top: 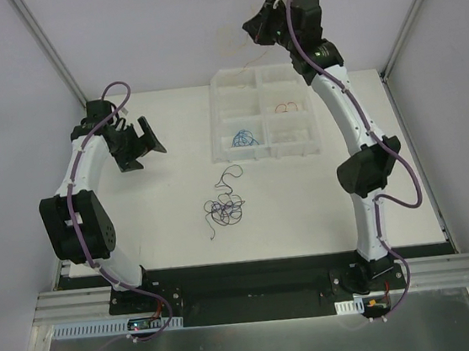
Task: Untangle the cables
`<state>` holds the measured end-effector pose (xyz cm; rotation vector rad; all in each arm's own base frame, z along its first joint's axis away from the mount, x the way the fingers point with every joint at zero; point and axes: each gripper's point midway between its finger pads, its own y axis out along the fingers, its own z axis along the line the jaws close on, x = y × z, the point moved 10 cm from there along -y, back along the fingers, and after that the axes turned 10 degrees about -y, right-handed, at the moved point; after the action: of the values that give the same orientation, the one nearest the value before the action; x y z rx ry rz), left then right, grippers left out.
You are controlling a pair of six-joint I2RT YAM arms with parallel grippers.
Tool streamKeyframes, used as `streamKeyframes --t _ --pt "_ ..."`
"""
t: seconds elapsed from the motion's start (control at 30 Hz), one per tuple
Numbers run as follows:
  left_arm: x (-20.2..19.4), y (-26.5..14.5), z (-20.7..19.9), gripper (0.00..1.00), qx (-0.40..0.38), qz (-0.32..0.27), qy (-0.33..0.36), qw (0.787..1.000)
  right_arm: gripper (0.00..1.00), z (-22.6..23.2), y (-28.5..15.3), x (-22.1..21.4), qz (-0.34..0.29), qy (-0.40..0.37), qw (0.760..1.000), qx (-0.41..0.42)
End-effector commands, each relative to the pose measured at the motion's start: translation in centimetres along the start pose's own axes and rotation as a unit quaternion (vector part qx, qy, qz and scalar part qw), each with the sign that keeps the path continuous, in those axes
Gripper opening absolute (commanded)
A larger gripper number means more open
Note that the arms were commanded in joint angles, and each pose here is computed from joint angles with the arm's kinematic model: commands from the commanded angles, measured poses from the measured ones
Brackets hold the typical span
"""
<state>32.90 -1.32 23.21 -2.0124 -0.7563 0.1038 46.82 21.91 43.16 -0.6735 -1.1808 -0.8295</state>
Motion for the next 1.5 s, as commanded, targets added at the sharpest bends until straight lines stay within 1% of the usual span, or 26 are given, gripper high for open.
streamKeyframes --t 0.0,0.07,0.17,0.37,0.53,0.73,0.83,0.93,1.0,1.13,1.37,1.47 --pt "-0.6 -1.4 -0.1 0.96 -0.008 -0.007 0.012 1.0 0.0 -1.3 1.4 -0.3 -0.023 0.016 1.0 -0.002" --pt "-0.7 -1.5 0.0 0.96 -0.009 -0.008 0.013 1.0 0.0 -1.9 2.4 -2.2 -0.003 0.024 1.0 -0.004" --pt "-1.0 -1.6 0.1 0.96 -0.007 -0.006 0.014 1.0 0.0 -3.1 3.5 -4.8 0.027 0.061 0.998 -0.021" --pt "-1.0 -1.8 0.1 0.96 -0.003 -0.01 0.022 1.0 0.0 -4.7 4.3 -9.0 0.09 0.08 0.992 -0.047" --pt "-0.8 -1.8 0.1 0.96 -0.002 -0.011 0.024 1.0 0.0 -4.3 4.9 -11.6 0.133 0.094 0.987 -0.013" --pt "-0.7 -1.7 0.4 0.96 0.002 -0.011 0.017 1.0 0.0 -2.5 4.7 -11.1 0.127 0.085 0.987 0.04" --pt "-0.5 -1.6 0.6 0.96 0.002 -0.01 0.015 1.0 0.0 -1.0 3.3 -9.5 0.133 0.058 0.987 0.065" --pt "-0.4 -1.6 0.6 0.96 0.001 -0.009 0.01 1.0 0.0 -0.6 1.6 -9.0 0.142 0.049 0.987 0.057" --pt "-0.3 -1.5 0.8 0.96 0.003 -0.009 0.005 1.0 0.0 -0.2 0.7 -8.5 0.153 0.028 0.986 0.06" --pt "-0.3 -1.4 1.0 0.96 0.003 -0.005 0.0 1.0 0.0 0.7 -1.4 -6.6 0.146 -0.003 0.988 0.049" --pt "-0.3 -1.2 1.0 0.96 0.003 -0.005 -0.002 1.0 0.0 0.7 -2.0 -7.0 0.157 -0.008 0.987 0.042" --pt "-0.4 -1.2 1.2 0.96 0.001 -0.004 -0.003 1.0 0.0 0.3 -1.8 -7.8 0.167 0.001 0.986 0.03"
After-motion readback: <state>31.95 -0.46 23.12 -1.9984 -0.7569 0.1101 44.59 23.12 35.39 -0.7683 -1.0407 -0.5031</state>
